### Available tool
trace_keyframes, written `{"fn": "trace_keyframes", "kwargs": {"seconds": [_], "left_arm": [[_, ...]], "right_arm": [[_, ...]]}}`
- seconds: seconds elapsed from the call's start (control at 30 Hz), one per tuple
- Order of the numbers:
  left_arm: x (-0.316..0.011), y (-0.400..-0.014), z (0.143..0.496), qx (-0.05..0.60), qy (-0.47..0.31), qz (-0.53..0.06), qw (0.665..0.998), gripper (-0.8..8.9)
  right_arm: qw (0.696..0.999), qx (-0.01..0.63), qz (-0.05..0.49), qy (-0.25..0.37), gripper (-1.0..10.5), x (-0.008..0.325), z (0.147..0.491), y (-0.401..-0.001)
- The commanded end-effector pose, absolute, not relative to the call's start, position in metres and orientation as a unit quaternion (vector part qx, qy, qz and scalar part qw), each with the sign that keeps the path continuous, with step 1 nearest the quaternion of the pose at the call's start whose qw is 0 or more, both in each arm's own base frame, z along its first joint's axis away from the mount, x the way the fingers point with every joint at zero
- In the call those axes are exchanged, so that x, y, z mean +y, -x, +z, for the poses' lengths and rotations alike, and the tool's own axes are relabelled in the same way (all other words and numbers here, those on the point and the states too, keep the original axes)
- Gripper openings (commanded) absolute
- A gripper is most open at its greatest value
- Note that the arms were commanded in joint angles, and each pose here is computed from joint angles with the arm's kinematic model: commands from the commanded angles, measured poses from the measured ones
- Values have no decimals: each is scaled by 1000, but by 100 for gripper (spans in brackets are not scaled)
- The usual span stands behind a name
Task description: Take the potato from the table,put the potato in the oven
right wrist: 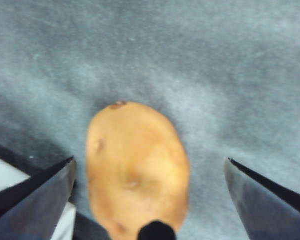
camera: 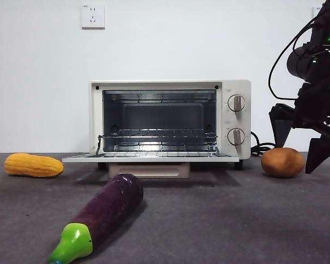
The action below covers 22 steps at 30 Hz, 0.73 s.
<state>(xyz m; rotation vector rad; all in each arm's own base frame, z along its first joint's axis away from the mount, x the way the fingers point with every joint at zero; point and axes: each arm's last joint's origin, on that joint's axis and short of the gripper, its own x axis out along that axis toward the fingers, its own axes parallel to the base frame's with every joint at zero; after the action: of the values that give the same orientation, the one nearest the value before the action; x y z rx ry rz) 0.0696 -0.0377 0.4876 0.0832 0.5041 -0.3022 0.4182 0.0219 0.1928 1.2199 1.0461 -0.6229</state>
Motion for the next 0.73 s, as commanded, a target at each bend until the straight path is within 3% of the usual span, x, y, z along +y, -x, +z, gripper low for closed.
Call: {"fn": "trace_keyframes", "kwargs": {"seconds": [0.03,0.3,0.47,0.73], "left_arm": [[-37,-69,488,243,-40,-134,960,-6],[-36,-69,488,241,-44,-127,961,-6],[-36,-69,488,241,-44,-127,961,-6],[-36,-69,488,241,-44,-127,961,-6]], "right_arm": [[640,465,-287,-540,500,23,179,-422],[630,478,-285,-542,392,24,164,-426],[631,486,-273,-540,122,25,164,-426],[626,510,-247,-535,119,26,173,-422]]}}
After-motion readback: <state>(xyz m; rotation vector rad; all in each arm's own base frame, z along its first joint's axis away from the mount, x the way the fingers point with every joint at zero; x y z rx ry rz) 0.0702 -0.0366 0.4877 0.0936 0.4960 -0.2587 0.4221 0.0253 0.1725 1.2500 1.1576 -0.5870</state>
